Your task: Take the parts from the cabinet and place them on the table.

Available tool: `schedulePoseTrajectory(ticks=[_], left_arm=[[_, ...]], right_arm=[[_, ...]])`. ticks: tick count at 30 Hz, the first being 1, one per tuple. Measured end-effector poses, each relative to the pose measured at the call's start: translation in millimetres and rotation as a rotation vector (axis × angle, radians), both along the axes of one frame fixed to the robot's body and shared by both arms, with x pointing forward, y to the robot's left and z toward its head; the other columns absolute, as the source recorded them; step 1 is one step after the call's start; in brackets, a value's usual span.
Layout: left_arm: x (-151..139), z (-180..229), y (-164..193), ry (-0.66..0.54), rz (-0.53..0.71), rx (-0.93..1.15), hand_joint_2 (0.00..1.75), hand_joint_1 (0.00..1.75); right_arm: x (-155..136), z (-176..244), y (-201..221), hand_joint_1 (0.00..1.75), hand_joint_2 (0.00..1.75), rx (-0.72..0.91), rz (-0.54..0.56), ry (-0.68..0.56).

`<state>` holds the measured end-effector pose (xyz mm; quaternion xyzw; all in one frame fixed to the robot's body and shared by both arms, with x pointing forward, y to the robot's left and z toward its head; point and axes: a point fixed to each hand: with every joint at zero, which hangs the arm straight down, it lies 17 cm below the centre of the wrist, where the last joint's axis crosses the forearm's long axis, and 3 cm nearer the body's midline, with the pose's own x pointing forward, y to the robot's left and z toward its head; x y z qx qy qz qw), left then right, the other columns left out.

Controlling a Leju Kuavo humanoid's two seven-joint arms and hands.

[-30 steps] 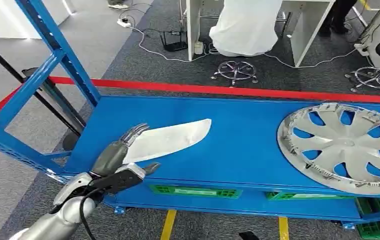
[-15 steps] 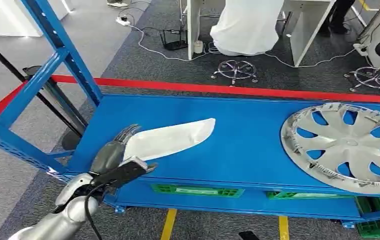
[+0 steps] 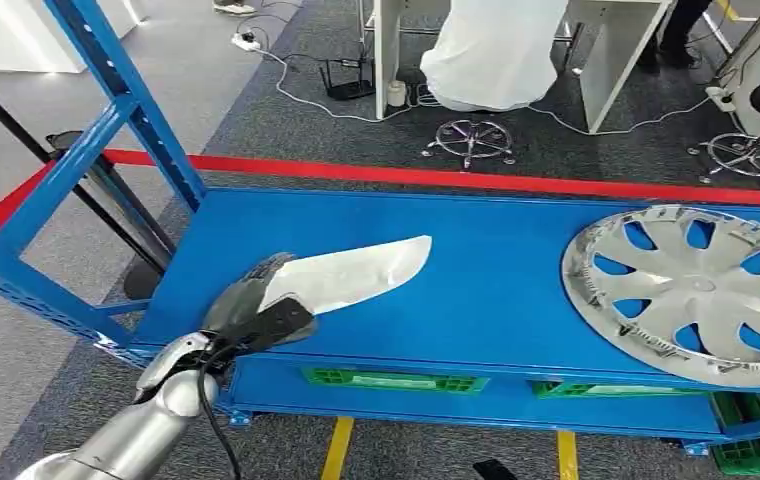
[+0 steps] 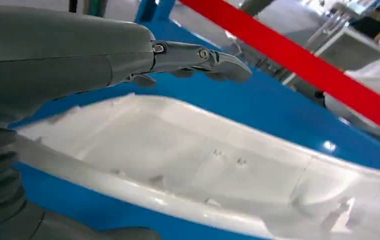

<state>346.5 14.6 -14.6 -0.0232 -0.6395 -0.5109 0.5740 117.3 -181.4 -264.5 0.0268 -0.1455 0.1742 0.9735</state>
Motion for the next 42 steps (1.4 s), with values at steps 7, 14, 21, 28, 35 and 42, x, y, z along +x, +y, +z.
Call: schedulePoseTrajectory(ticks=[7, 14, 21, 28, 35, 42], left_arm=[[2, -13, -1, 0.04, -0.041, 0.029, 1.75, 0.0], [-2, -14, -13, 0.0, -0.149, 0.068, 1.75, 0.42], [3, -17, -13, -0.086, -0.185, 0.169, 1.75, 1.75], [3, -22, -12, -0.11, -0.192, 0.213, 1.75, 1.75], [6, -21, -11, -0.124, -0.195, 0.221, 1.75, 1.75], [8, -21, -11, -0.13, -0.194, 0.229, 1.75, 1.75]], right_arm=[[1, 0, 1, 0.0, 1.75, -0.001, 0.014, 0.002], [3, 1, 2, 0.0, 1.75, 0.002, 0.028, 0.002], [3, 1, 2, 0.0, 1.75, 0.001, 0.032, 0.0], [4, 1, 2, 0.0, 1.75, -0.001, 0.031, -0.003], [4, 1, 1, 0.0, 1.75, -0.003, 0.03, -0.003], [4, 1, 1, 0.0, 1.75, -0.004, 0.03, -0.004]])
